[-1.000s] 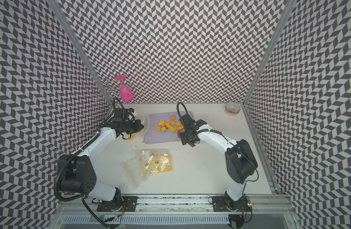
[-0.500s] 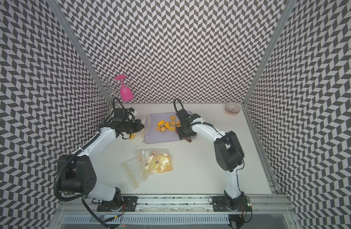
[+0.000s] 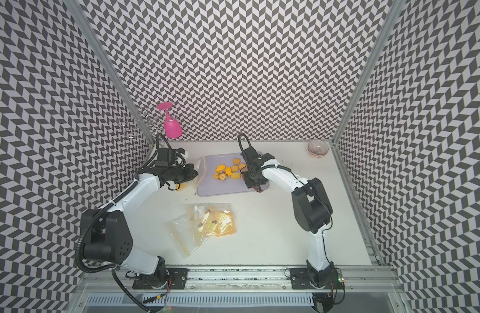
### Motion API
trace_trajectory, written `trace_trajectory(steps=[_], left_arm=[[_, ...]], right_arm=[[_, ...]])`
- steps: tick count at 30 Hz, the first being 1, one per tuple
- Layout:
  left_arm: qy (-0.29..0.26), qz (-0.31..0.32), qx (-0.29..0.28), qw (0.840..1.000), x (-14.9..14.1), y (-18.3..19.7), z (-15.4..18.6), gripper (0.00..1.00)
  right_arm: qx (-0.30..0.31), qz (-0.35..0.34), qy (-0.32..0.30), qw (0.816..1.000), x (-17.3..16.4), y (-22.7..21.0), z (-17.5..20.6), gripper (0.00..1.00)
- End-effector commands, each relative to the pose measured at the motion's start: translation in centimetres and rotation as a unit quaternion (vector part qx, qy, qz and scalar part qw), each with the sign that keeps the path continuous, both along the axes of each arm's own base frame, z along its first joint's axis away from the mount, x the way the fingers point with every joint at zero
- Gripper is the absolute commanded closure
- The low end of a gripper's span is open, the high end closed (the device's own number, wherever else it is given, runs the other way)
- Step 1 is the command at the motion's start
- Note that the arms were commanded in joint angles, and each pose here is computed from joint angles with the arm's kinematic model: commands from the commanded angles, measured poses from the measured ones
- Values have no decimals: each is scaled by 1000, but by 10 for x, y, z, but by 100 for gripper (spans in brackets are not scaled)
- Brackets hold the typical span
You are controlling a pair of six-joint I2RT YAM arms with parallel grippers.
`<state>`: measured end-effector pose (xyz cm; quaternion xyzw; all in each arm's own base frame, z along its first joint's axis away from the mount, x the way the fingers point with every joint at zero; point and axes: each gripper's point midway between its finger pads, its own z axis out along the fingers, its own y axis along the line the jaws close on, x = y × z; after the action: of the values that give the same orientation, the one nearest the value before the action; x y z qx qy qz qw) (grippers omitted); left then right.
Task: Put the cookies into a resealable bag to prevent moisture
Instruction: Pick up the cookie from the tray, then place the cookie in the ziploc bag.
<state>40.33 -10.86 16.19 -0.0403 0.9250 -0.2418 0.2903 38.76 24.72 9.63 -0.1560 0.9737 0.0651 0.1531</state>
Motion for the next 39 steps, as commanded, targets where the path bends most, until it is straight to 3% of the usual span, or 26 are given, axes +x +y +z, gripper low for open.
trace_trajectory(steps=[1,15,28,33,39], left_arm=[[-6,3,-5,1000,8,-3,7,100],[13,-5,-6,1000,34,-15,4,100],[28,-37,3,999,40,-35,-14,100],[31,-42,-2,999,35,-36,-20,100],[27,-50,-8,998,35,-39,-16,100]], right_arm=[[28,-1,-38,999,1,2,36,57],[54,-22,-89,994,0,-9,70,67],[247,48,-141,958,-11,53,147,74],[284,69,-128,948,-15,79,155,74],[282,92,-110,949,-18,106,145,74]])
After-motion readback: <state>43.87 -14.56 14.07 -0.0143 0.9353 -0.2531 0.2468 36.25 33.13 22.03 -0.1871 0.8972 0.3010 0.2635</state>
